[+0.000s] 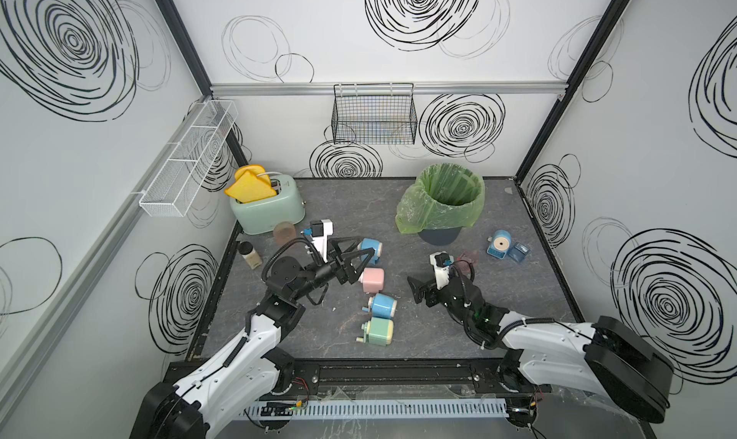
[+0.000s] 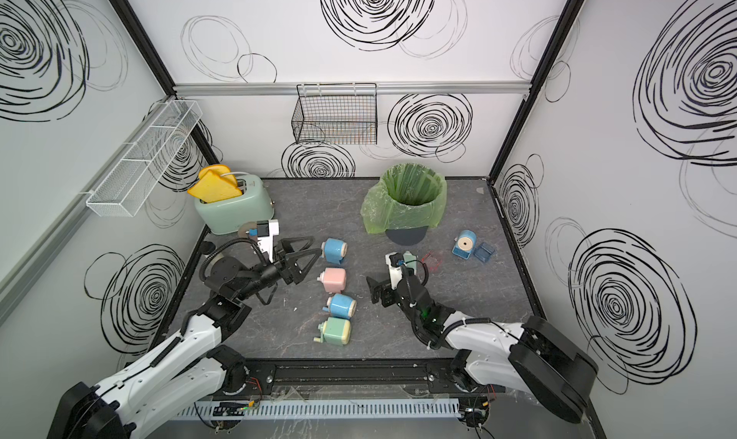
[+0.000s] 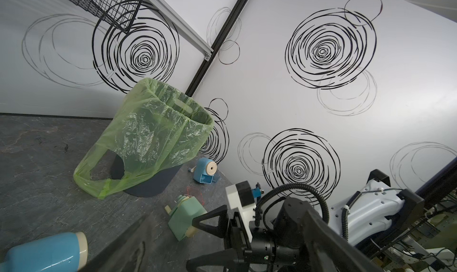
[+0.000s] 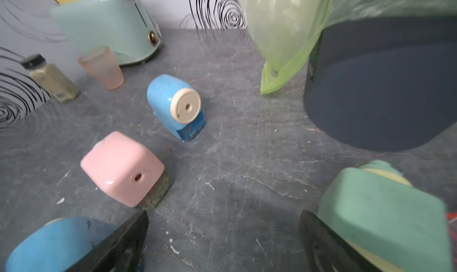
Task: Take out the pencil sharpener tray and clean the shavings
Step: Place the pencil sharpener at the center of the board, then move the pencil sharpener to the center of the board.
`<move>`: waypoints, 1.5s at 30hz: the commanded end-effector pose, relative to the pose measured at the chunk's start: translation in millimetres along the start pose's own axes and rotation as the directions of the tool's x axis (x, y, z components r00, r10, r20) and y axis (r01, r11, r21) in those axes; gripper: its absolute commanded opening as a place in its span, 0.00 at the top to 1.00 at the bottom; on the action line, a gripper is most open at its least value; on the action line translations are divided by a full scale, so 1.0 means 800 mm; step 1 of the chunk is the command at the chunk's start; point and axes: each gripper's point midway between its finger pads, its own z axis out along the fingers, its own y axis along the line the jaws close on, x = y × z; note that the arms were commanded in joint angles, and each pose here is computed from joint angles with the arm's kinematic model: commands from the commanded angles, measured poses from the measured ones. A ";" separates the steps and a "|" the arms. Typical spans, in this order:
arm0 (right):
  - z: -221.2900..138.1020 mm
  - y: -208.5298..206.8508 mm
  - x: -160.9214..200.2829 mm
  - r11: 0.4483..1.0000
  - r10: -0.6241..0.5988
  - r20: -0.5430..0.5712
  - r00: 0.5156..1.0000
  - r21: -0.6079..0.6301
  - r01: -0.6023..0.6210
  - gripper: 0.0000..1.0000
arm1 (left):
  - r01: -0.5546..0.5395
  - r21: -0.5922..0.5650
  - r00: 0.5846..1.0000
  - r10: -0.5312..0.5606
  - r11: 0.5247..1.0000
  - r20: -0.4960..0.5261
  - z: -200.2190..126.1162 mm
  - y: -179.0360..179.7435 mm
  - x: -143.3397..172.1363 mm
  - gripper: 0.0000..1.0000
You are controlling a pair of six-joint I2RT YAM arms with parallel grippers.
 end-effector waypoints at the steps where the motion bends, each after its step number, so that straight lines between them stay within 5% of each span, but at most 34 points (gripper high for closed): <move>1: 0.023 0.011 0.012 1.000 0.020 -0.060 0.998 0.008 -0.020 0.01 | -0.022 0.047 0.999 0.021 0.999 0.034 -0.002 -0.015 -0.011 0.03; 11: 0.050 -0.039 0.049 0.961 0.088 -0.090 0.992 0.269 -0.061 0.01 | -0.028 0.044 0.999 0.026 0.999 0.036 -0.004 -0.015 -0.011 0.03; 19: 0.052 -0.074 0.052 0.929 0.141 -0.062 0.988 0.352 -0.110 0.01 | -0.022 0.047 0.999 0.021 0.999 0.033 -0.004 -0.015 -0.009 0.03; 38: 0.069 -0.139 0.039 0.872 0.218 -0.021 0.976 0.453 -0.185 0.01 | -0.023 0.048 1.000 0.022 0.999 0.021 0.000 -0.014 -0.009 0.03; 45: 0.069 -0.125 0.021 0.900 0.163 -0.015 0.986 0.411 -0.143 0.01 | -0.020 0.047 1.000 0.019 0.999 0.019 0.001 -0.012 -0.008 0.03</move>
